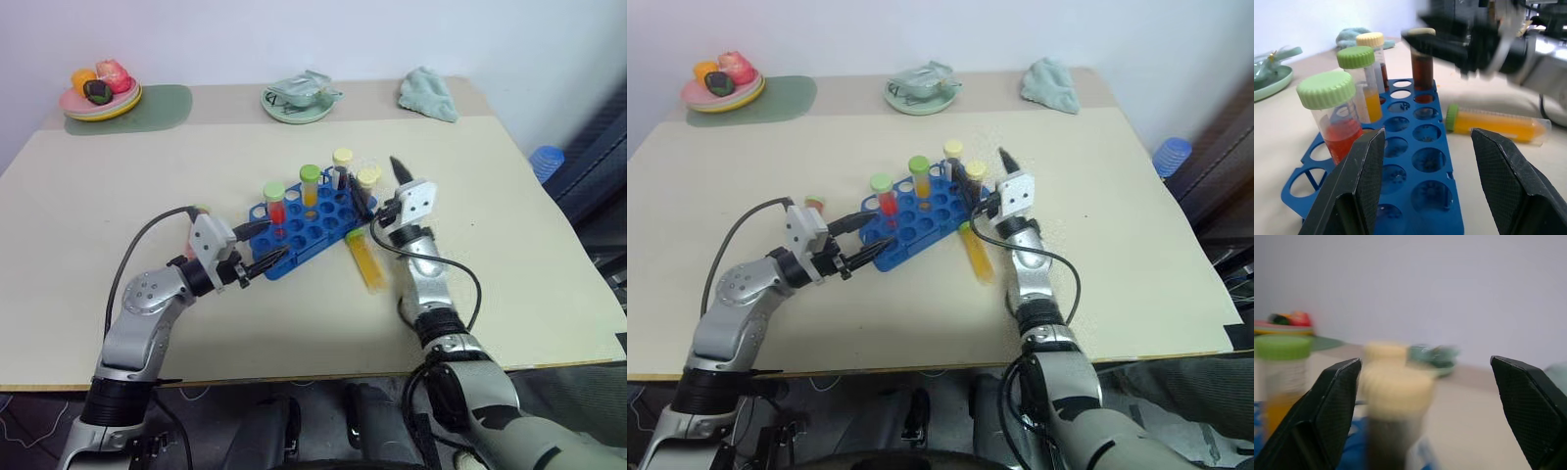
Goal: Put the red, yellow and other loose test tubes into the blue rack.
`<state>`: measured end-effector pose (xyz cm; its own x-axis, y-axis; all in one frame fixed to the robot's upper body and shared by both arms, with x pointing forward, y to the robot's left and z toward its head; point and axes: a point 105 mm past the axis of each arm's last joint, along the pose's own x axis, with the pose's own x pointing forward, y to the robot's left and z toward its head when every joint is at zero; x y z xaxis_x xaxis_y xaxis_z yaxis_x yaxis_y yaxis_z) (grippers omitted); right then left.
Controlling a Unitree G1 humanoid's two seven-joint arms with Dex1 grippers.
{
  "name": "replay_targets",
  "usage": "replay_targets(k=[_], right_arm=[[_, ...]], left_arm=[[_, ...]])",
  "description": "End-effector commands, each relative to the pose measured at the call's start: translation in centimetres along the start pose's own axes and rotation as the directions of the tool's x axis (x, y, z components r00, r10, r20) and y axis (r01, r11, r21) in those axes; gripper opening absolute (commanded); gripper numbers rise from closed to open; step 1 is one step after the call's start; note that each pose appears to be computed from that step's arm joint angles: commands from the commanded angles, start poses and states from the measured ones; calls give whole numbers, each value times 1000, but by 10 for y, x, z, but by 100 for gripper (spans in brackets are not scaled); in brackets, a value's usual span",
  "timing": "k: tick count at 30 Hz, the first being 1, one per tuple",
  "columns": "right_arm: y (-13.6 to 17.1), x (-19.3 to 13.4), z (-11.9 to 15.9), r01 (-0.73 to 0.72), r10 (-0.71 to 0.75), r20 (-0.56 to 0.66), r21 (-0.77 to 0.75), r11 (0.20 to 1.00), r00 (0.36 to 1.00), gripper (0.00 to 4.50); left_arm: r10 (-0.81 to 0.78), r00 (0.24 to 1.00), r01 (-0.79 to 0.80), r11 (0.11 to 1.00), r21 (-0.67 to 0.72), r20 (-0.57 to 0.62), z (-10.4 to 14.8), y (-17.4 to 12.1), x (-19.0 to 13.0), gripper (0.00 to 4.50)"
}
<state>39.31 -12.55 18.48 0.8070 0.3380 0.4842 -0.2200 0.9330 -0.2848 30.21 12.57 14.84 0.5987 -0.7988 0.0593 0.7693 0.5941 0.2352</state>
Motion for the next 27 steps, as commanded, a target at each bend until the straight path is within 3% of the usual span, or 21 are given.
replay_targets(k=[1,8,11,16,22,27], right_arm=[[-9,-2,26,-21,16,-65,-71,997,998,430],[-17,-25,49,-151,185,-340,124,981,922,430],[-15,-36,53,-194,264,-436,199,960,860,430],[-7,-53,43,-150,343,-603,348,926,720,430],[9,-59,33,-73,439,-698,488,870,565,430],[20,-57,20,-48,484,-729,530,847,484,430]], left_arm=[[-55,998,54,998,17,40,10,-8,4,285],[-97,994,98,995,-5,58,7,-14,10,285],[-115,991,116,993,-15,63,6,-15,11,285],[-139,988,141,990,-28,68,5,-16,11,285],[-173,983,176,984,-41,65,3,-17,9,285],[-177,981,181,982,-45,72,2,-17,8,285]])
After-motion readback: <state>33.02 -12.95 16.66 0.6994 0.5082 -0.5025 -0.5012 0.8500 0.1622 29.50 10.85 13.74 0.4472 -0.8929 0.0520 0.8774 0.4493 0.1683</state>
